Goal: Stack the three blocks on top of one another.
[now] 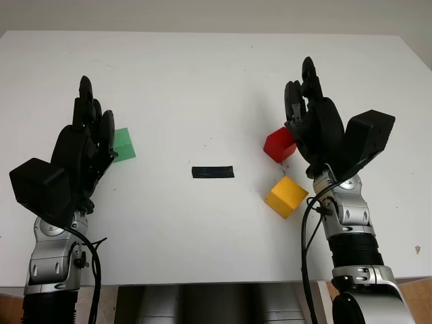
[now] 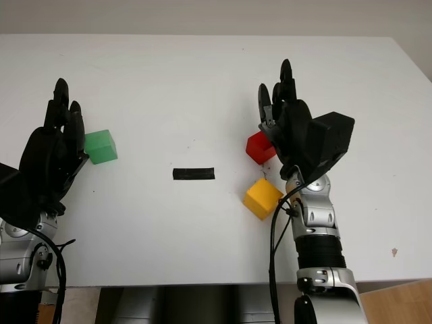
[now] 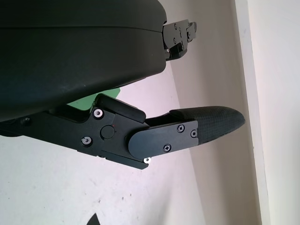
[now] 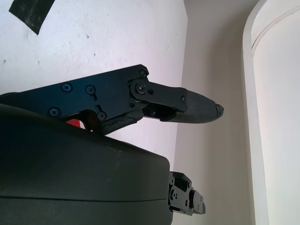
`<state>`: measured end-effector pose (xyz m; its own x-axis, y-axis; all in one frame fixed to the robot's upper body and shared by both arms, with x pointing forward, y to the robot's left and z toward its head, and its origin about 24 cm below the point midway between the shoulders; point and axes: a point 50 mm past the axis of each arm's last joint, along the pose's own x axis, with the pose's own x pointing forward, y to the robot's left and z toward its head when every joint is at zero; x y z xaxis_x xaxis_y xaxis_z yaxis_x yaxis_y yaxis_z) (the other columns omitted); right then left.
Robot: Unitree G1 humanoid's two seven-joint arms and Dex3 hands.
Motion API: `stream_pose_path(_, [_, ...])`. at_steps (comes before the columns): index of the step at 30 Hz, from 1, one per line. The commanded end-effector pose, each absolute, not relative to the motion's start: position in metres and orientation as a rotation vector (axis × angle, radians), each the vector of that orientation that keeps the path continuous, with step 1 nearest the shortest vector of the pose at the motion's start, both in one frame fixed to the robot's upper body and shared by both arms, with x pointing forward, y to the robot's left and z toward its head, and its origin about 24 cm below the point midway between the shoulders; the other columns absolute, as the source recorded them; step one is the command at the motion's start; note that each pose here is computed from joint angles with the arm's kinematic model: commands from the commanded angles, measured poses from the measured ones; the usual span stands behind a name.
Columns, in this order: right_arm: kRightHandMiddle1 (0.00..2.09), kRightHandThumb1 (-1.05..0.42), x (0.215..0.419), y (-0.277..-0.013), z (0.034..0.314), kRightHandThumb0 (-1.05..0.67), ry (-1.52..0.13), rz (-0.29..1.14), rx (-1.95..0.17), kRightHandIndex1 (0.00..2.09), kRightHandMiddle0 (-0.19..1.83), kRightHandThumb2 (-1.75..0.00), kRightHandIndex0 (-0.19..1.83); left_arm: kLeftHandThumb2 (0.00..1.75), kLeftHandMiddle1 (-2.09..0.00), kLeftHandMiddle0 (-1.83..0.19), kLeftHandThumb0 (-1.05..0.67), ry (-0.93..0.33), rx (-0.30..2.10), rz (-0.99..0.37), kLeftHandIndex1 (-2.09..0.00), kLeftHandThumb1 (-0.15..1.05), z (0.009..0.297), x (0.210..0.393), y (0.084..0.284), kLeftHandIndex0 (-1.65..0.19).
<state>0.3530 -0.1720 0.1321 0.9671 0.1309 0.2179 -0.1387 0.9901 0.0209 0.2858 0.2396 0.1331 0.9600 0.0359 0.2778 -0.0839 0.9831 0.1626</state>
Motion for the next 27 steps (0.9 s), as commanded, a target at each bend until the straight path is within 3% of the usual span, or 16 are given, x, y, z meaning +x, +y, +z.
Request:
stream_pose_path(1, [0.0,-1.05,0.352,-0.171,0.132,-0.59,-0.227,0.138,0.03,0.0,-0.19,-0.6,-0.19,0.6,-0.04,0.19,-0.76,-0.288,0.181,0.057,-0.03,1.05,0.134,0.282,0.239,0.18])
stream_pose_path(9, [0.0,-1.05,0.355,-0.171,0.133,-0.6,-0.222,0.155,0.024,0.0,-0.19,-0.63,-0.19,0.6,-0.05,0.19,-0.75,-0.285,0.175,0.053,-0.04,1.05,0.135,0.283,0.238,0.18])
stream_pose_path(14, [0.01,-1.05,0.36,-0.182,0.152,-0.62,-0.266,0.165,-0.019,0.0,-0.17,-0.4,-0.19,0.59,-0.05,0.19,-0.78,-0.286,0.174,0.053,-0.04,1.05,0.136,0.284,0.236,0.18])
stream_pose_path(17, [0.15,-1.01,0.365,-0.193,0.175,-0.64,-0.324,0.152,-0.15,0.13,0.03,-0.12,0.05,0.6,-0.04,0.19,-0.77,-0.292,0.182,0.047,-0.03,1.05,0.137,0.285,0.235,0.19])
stream_pose_path(18, [0.18,-1.0,0.367,-0.198,0.183,-0.65,-0.341,0.161,-0.201,0.14,0.06,-0.09,0.08,0.6,-0.04,0.19,-0.76,-0.292,0.182,0.044,-0.03,1.05,0.137,0.285,0.234,0.19])
stream_pose_path(22, [0.7,-0.85,0.374,-0.214,0.214,-0.55,-0.369,0.202,-0.38,0.22,0.0,-0.04,0.27,0.61,-0.02,0.19,-0.76,-0.295,0.173,0.041,0.0,1.05,0.137,0.285,0.232,0.19])
stream_pose_path(27, [0.81,-0.7,0.377,-0.222,0.244,-0.44,-0.421,0.268,-0.549,0.29,0.13,-0.03,0.41,0.6,-0.01,0.19,-0.77,-0.292,0.164,0.051,0.0,1.05,0.136,0.284,0.232,0.19])
